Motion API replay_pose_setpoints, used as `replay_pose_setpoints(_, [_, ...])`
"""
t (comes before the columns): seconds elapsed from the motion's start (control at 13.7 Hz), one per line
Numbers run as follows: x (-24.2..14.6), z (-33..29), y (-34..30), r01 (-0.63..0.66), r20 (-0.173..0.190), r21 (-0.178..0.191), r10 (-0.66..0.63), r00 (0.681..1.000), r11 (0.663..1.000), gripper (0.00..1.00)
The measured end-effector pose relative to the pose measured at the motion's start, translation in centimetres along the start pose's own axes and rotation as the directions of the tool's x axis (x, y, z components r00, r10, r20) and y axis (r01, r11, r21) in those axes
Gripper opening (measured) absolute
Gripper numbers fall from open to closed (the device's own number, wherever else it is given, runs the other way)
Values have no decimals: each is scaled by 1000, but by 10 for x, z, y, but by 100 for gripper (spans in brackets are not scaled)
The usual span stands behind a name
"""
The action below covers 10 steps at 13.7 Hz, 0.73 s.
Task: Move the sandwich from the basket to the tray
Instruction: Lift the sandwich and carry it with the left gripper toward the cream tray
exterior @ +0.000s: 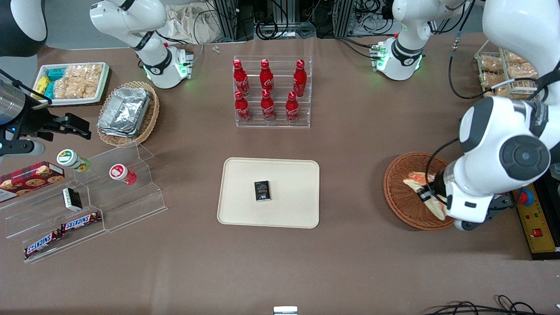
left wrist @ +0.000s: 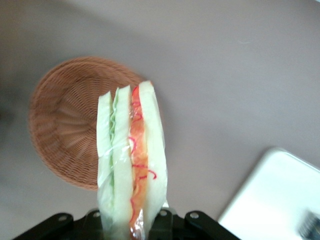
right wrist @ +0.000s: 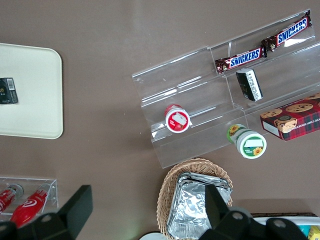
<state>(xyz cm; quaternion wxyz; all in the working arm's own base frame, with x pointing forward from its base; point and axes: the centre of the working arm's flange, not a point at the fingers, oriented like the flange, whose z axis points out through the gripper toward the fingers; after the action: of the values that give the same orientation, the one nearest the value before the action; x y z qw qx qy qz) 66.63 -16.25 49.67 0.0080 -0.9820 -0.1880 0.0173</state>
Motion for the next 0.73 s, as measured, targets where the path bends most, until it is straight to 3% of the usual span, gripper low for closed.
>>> replay_pose_setpoints(0.15, [-38, -21, 47, -127, 0, -64, 128, 992, 990, 21])
replay_pose_setpoints(0.22, [-59, -16, 72, -184, 19, -75, 186, 982, 980, 21])
replay_pose_setpoints(0.44, [-110, 55, 145, -316, 124, -69, 322, 939, 946, 21])
replay_pose_setpoints(0.73, [-128, 164, 194, -366, 198, -116, 383, 903, 923, 21])
